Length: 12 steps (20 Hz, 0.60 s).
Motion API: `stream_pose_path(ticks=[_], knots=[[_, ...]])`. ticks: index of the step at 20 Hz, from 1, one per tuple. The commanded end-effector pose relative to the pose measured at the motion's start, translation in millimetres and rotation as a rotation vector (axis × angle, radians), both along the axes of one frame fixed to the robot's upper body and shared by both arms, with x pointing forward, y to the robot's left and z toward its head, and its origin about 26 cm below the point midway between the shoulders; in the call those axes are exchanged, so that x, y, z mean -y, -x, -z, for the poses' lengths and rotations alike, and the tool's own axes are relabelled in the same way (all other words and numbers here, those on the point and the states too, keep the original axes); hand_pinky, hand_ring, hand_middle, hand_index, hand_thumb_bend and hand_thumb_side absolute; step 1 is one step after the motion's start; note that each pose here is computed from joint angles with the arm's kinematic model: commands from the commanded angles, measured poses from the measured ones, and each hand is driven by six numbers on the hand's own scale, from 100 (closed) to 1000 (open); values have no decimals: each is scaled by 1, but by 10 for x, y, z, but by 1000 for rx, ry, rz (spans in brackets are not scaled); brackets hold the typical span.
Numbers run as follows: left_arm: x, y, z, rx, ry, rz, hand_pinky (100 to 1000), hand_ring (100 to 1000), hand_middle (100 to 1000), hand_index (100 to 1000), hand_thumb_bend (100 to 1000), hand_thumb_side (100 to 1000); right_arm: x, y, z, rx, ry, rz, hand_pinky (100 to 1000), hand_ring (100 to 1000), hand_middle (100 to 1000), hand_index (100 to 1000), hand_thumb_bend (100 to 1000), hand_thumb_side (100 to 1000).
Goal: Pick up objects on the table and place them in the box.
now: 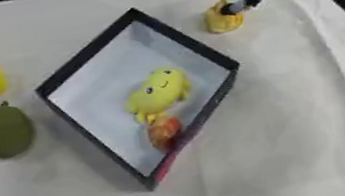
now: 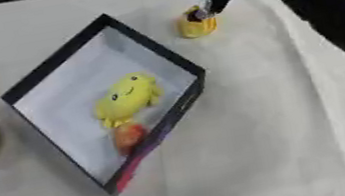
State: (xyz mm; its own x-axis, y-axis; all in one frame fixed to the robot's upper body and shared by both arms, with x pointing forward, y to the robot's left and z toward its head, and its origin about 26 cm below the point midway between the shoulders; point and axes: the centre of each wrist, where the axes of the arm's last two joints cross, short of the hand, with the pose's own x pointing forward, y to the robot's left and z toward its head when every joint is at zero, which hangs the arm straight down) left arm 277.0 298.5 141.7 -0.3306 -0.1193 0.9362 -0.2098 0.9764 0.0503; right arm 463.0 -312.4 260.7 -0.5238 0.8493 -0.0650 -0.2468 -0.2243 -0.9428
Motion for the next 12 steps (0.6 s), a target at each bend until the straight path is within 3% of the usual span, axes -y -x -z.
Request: stream_pose_path(ticks=[1,12], knots=[[-3,4,-111,38,-27,3,889,721,738,831,135,941,128,-20,-65,21,7,39,960,919,837,947,393,513],[7,-5,-142,48,-29,1,890,720,738,828,136,946,356,-78,112,28,39,137,953,923,846,951,458,574]])
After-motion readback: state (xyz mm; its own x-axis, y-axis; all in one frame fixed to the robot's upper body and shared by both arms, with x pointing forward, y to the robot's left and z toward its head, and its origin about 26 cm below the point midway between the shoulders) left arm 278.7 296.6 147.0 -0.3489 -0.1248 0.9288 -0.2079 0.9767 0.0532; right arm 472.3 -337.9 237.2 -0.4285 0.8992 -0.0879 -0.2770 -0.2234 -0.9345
